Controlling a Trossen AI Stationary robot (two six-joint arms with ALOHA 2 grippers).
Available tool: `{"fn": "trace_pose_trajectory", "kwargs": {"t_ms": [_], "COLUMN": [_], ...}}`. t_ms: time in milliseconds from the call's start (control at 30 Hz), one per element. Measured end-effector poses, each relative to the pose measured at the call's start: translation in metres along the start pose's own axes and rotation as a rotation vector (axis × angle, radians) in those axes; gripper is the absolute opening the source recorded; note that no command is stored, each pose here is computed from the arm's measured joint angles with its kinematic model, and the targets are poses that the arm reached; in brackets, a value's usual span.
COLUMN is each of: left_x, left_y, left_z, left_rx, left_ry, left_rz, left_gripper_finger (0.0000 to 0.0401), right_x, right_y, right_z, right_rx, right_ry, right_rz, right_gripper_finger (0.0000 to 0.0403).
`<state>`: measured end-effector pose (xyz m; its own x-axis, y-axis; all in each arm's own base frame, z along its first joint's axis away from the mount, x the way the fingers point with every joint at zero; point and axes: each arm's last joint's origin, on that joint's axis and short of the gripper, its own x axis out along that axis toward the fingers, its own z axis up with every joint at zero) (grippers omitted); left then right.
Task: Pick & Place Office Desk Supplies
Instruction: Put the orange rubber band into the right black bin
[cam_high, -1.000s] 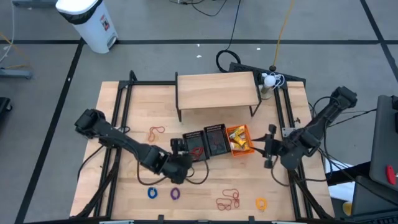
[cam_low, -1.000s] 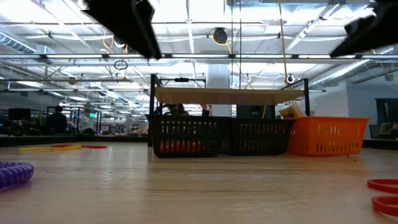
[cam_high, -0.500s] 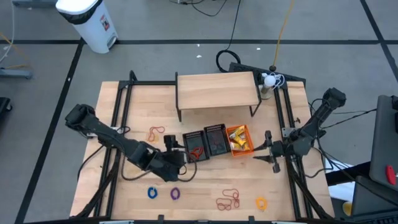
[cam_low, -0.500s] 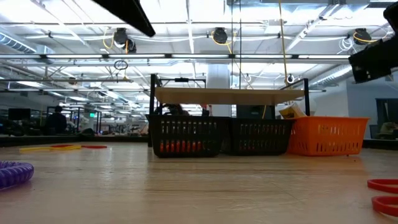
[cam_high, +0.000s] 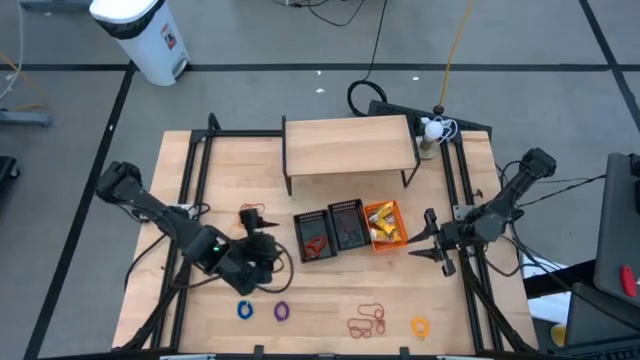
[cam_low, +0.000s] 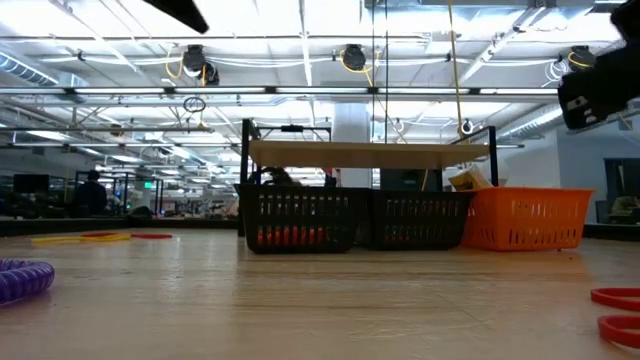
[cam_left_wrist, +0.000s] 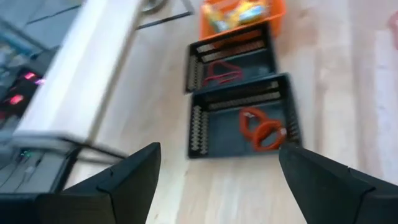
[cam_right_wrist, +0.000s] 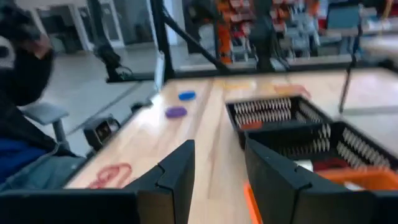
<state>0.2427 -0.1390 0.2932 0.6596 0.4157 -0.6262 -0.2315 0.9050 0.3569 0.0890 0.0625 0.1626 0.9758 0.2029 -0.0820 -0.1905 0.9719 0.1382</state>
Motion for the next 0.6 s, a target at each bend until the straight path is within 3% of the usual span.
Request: {"fn": "trace_pose_trajectory", "kwargs": {"t_ms": [167, 267, 467, 600], "left_x": [-0.028, -0.042, -0.052, -0.063], "left_y": [0.006, 0.008, 0.010, 0.017], "left_z": [-0.013, -0.018, -0.027, -0.043], "left_rx": [-0.099, -0.137, -0.125, -0.217], "left_ry": [-0.079, -0.127, -0.117, -0.156], "left_rz": [0.104, 0.111, 0.118, 0.201], "left_gripper_finger": [0.0325, 0.0319, 0.0309, 0.0311], "right_x": [0.004, 0.007, 0.013, 0.017], "right_y": [-0.006, -0.007, -0.013, -0.017], "right_z": [-0.007, -0.009, -0.016, -0.018], "right_rx": [0.064, 0.087, 0.103, 0.096], "right_ry": [0.083, 0.116, 0.186, 0.214], "right_rz": [-0.015, 0.016, -0.050, -0.064], "right_gripper_finger": [0.0130, 0.0130, 0.0124, 0.0115]}}
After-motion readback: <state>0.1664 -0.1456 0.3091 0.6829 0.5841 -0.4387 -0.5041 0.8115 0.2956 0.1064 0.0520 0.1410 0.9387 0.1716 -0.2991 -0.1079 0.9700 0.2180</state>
